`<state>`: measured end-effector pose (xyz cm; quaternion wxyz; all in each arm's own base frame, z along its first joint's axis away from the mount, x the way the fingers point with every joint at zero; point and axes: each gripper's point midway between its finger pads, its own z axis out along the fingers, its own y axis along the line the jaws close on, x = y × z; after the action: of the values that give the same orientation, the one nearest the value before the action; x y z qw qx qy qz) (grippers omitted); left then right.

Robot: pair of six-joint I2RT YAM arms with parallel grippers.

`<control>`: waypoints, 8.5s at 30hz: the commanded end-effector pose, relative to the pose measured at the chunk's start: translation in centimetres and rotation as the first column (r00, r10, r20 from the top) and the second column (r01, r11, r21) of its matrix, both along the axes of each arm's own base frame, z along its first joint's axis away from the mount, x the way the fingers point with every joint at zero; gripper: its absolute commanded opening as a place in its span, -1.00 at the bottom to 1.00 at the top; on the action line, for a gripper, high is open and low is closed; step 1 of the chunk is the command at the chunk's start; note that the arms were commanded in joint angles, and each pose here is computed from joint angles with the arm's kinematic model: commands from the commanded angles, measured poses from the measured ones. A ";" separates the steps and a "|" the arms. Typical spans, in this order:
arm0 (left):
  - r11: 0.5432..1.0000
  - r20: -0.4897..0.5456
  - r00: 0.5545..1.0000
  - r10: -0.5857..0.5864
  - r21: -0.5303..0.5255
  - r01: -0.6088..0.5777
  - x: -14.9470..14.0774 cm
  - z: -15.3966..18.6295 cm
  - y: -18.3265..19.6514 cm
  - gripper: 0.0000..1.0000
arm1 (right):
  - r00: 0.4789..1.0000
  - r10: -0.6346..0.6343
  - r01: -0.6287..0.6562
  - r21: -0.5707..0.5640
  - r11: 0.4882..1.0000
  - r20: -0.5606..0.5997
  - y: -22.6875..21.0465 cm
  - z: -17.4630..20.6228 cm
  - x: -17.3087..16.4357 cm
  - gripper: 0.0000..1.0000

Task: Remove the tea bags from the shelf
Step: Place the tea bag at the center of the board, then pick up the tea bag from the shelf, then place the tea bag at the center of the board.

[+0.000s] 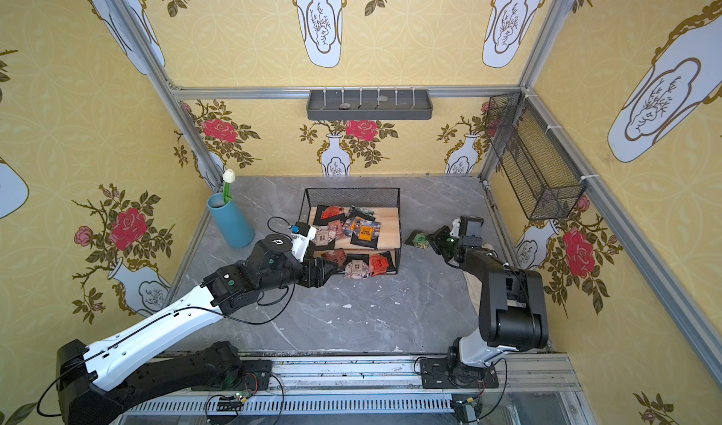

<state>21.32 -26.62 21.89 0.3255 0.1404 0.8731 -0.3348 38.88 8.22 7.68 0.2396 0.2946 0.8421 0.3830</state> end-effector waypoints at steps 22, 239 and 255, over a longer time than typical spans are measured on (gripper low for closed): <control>1.000 0.043 0.999 -0.001 -0.009 0.001 0.0 1.3 0.3 0.64 | 0.994 -0.107 0.105 -0.065 0.992 -0.024 1.3 -4.1 1.3 -0.58; 0.992 -0.070 0.991 0.112 0.064 -0.108 -1.9 -1.5 4.3 0.66 | 0.611 0.784 0.121 -0.992 0.042 0.108 11.7 22.4 -15.8 -0.82; 0.998 -0.086 0.995 0.056 0.047 -0.052 -1.7 -1.9 2.3 0.65 | 0.893 0.440 0.023 -0.987 0.160 0.092 1.1 21.2 -11.3 -0.83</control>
<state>19.32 -23.72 19.23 0.2819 0.1022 0.9057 -0.2997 26.93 9.86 29.88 0.4826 -0.1484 0.8431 -0.1849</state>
